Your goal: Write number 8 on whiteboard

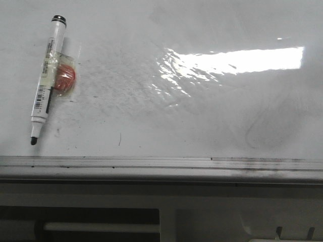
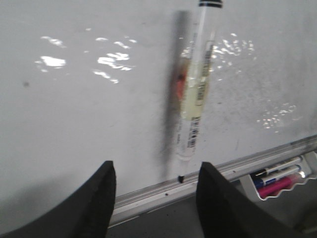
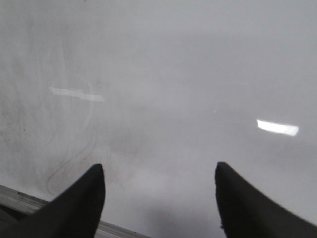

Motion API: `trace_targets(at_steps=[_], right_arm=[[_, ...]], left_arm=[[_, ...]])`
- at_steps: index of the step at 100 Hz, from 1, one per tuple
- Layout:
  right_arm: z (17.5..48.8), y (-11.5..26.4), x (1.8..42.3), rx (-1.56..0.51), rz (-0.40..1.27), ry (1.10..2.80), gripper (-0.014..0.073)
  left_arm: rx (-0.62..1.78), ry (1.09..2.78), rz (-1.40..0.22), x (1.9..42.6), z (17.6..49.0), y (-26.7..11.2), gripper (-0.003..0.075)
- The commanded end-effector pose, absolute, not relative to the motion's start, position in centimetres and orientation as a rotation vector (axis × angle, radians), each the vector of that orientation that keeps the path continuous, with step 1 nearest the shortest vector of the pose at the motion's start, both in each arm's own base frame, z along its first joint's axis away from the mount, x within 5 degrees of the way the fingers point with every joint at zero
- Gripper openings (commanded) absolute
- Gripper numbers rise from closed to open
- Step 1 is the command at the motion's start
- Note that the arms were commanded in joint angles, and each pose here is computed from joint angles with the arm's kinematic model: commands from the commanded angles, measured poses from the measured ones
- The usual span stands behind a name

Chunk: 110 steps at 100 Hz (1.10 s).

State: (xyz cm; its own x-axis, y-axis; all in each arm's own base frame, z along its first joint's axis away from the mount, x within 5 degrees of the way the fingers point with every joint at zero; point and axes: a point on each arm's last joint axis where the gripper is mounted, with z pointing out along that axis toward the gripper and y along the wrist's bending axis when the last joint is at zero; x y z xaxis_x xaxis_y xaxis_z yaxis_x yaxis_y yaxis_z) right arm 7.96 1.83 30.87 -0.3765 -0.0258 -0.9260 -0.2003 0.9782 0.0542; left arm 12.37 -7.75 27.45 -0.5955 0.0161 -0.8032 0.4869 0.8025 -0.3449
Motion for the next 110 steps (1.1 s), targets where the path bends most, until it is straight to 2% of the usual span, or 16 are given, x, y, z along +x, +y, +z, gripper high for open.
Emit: trace_targets(at_steps=[1, 46, 51, 58, 59, 65, 70, 75, 93, 98, 100, 110], right_arm=[[32.5, 1.8, 8.3, -0.151, 0.179, 1.862, 0.0419], [32.5, 1.8, 8.3, -0.151, 0.179, 1.862, 0.0418], [32.5, 1.8, 8.3, -0.151, 0.179, 1.862, 0.0418], [32.5, 1.8, 8.3, -0.151, 0.179, 1.862, 0.0418], [32.5, 1.8, 8.3, -0.151, 0.179, 1.862, 0.0418], [32.5, 1.8, 8.3, -0.151, 0.179, 1.862, 0.0418], [32.5, 1.8, 8.3, -0.151, 0.185, 1.864, 0.0418], [32.6, 2.0, 8.2, -0.165, 0.201, 1.866, 0.0418], [33.8, 4.3, 7.7, -0.502, 0.327, 1.817, 0.0418], [34.1, 5.1, 7.7, -0.610, 0.389, 1.805, 0.0418], [34.3, 5.5, 7.7, -0.652, 0.415, 1.791, 0.0418], [34.7, 7.3, 7.8, -0.838, 0.552, 1.733, 0.0418]], left_arm=[[0.332, 2.067, -0.744, 13.7, 28.3, -8.9, 0.0347], [0.333, 2.146, -0.658, 16.7, 24.8, -12.7, 0.0346], [0.335, 2.157, -0.650, 16.8, 24.5, -12.8, 0.0327], [0.326, 2.172, -0.649, 17.0, 24.2, -12.9, 0.0248], [0.321, 2.175, -0.651, 17.0, 24.2, -13.0, 0.0212], [0.316, 2.180, -0.662, 17.0, 24.2, -13.0, 0.0110], [0.322, 2.178, -0.677, 16.8, 24.4, -13.0, -0.0020], [0.354, 2.184, -0.707, 16.5, 24.8, -13.2, -0.0019], [0.625, 2.155, -0.832, 14.2, 26.1, -13.7, -0.0020], [0.811, 2.069, -0.890, 13.1, 26.7, -14.1, -0.0020], [0.818, 2.053, -0.913, 12.9, 26.9, -14.1, -0.0020], [1.073, 1.784, -1.087, 10.8, 28.4, -14.9, -0.0020]])
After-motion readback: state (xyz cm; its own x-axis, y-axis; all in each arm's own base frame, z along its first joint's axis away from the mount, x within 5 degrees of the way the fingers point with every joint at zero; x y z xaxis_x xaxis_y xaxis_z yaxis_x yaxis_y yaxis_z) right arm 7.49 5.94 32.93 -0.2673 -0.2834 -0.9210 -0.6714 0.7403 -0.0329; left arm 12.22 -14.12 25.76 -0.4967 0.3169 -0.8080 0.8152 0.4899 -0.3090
